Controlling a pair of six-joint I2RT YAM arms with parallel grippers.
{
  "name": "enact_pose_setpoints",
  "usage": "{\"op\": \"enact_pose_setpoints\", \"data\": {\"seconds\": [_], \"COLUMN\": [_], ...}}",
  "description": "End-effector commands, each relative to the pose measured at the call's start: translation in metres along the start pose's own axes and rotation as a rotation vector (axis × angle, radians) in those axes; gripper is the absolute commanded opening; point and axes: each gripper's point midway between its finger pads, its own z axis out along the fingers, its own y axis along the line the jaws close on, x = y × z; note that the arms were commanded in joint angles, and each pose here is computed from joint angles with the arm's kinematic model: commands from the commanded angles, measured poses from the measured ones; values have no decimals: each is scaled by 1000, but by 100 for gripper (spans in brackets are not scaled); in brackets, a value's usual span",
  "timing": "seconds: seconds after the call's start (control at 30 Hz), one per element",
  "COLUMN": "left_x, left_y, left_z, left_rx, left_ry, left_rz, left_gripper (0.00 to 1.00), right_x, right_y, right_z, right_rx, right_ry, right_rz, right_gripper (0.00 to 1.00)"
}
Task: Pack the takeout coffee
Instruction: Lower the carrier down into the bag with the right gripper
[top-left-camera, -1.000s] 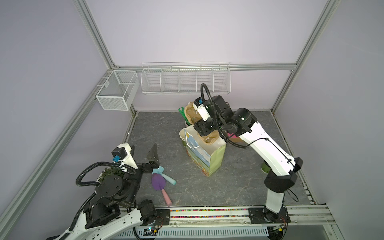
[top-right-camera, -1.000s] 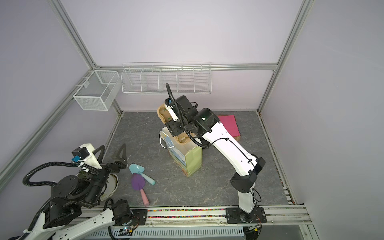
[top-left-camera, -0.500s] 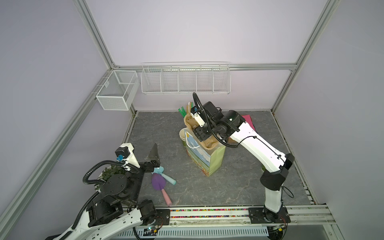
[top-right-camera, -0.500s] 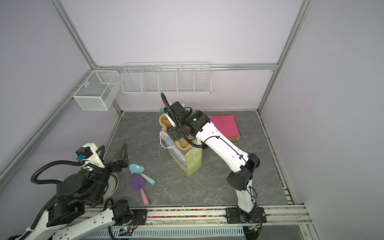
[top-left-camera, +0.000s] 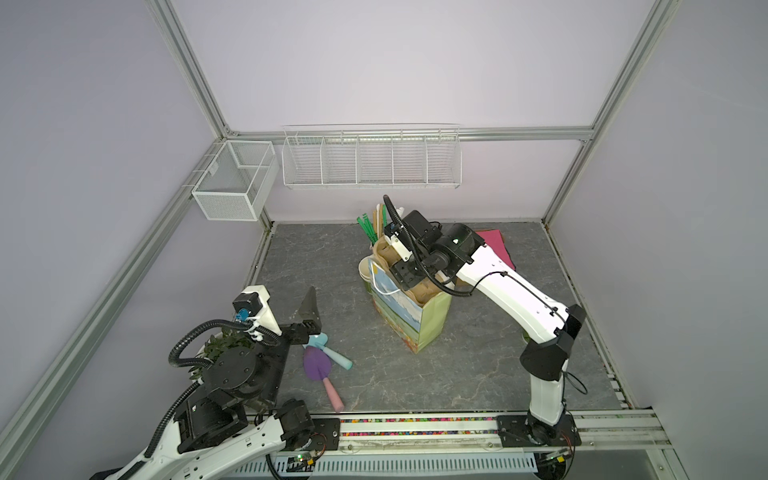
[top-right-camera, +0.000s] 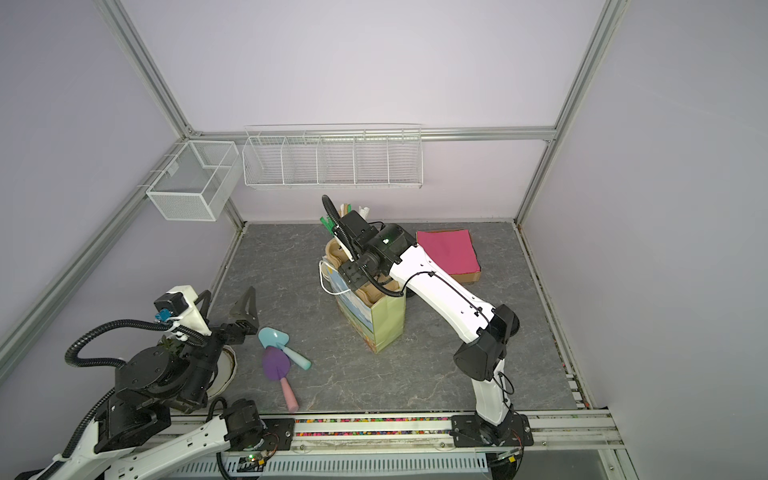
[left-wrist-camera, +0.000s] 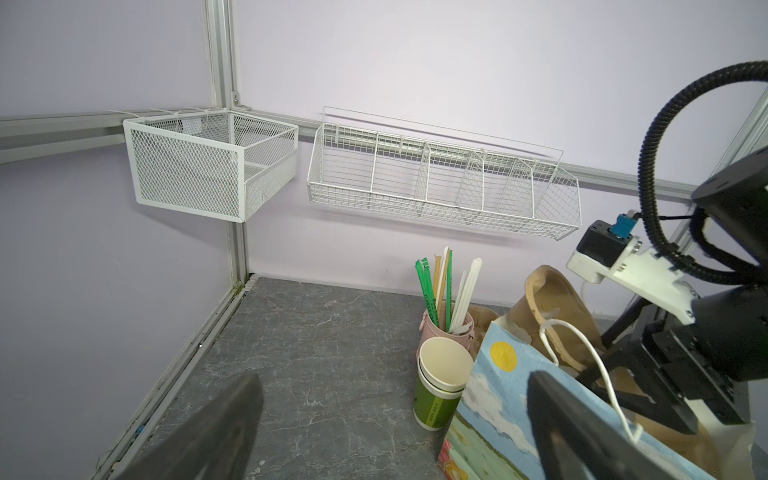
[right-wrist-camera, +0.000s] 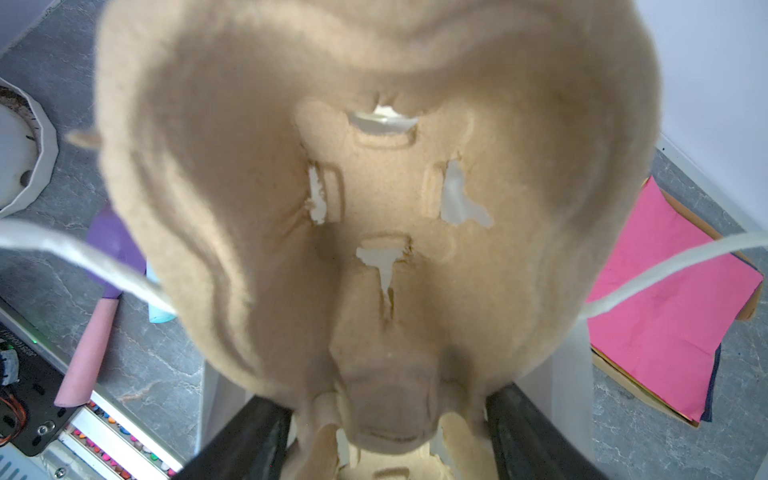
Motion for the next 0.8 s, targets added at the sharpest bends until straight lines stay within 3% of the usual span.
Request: {"op": "enact_pose_setpoints", "data": {"seconds": [0.0,0.27,0.77], "left_x": [1,1,2], "left_y": [1,-1,1], "left_z": [1,3,3], "left_rx": [-16,-19,-26], "left_ry": [-2,5,3], "left_rz": [21,37,46], "left_gripper": [99,99,99], "right_x": [9,15,38], "right_y": [-6,-7,3], "right_z": [-4,-11,10], "right_rx": [21,33,-1], "right_ry": [38,44,137], "right_rz": [24,31,2], "right_gripper": [73,73,73]}}
